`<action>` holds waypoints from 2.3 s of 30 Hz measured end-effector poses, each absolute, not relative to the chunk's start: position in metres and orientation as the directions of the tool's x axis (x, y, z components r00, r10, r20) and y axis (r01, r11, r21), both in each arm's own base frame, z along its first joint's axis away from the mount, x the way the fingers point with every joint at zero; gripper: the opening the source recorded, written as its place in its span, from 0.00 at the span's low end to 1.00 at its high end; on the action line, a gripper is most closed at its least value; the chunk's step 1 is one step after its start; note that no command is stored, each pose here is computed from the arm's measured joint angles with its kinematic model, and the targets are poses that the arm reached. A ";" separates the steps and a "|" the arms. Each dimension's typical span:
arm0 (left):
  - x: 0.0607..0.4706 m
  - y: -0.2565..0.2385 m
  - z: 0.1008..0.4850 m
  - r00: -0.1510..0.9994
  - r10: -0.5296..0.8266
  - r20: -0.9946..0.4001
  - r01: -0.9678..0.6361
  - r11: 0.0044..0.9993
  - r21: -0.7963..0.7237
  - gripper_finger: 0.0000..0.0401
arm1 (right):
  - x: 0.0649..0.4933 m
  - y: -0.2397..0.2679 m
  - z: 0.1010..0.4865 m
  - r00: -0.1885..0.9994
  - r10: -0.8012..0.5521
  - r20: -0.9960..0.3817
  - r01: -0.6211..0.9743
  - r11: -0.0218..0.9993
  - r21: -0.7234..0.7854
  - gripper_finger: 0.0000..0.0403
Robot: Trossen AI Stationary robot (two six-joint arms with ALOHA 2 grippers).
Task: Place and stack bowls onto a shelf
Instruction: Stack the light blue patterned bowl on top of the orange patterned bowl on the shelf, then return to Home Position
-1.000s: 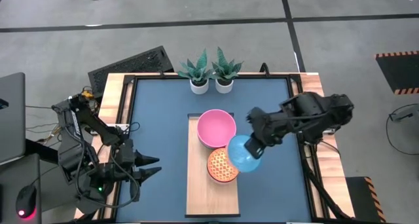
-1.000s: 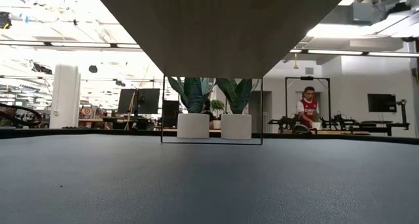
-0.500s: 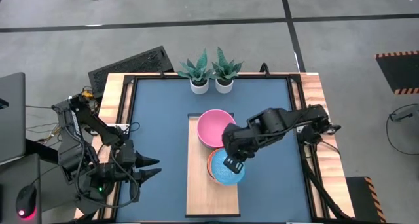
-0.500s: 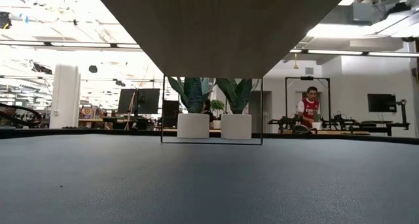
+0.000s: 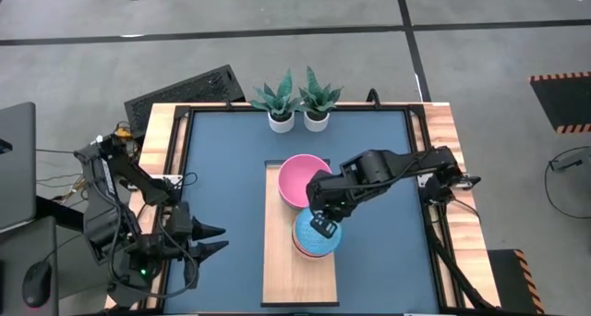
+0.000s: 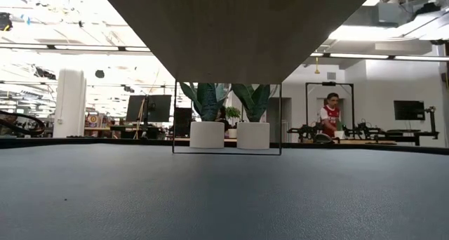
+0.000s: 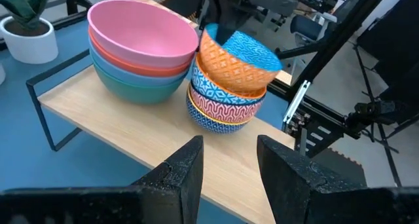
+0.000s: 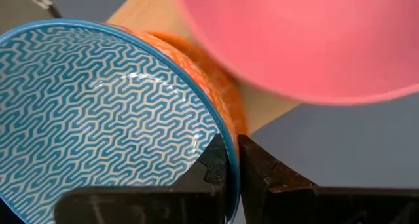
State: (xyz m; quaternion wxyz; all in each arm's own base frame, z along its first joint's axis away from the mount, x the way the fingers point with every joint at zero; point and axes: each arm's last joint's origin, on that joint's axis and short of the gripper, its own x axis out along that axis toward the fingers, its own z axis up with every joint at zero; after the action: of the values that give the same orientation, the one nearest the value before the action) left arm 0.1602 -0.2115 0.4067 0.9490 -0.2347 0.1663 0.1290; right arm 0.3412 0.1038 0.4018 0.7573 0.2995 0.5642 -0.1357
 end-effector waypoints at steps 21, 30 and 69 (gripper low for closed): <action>0.164 -0.219 0.400 0.907 0.177 -0.382 -0.336 0.850 -0.406 0.32 | 0.345 0.100 0.392 0.287 0.140 -0.948 0.547 0.788 0.282 0.19; 0.164 -0.218 0.400 0.909 0.192 -0.369 -0.341 0.853 -0.395 0.32 | 0.345 0.099 0.392 0.264 0.231 -0.937 0.495 0.801 0.337 0.20; 0.164 -0.215 0.401 0.911 0.256 -0.324 -0.369 0.856 -0.362 0.32 | 0.348 0.074 0.418 0.350 0.385 -0.854 0.379 0.775 0.505 0.48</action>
State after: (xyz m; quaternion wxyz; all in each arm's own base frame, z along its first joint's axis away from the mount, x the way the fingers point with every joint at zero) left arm 0.1636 -0.2148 0.4008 0.9541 -0.2128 0.1330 0.1637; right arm 0.3480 0.0743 0.4181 0.7503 0.3351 0.5699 0.0019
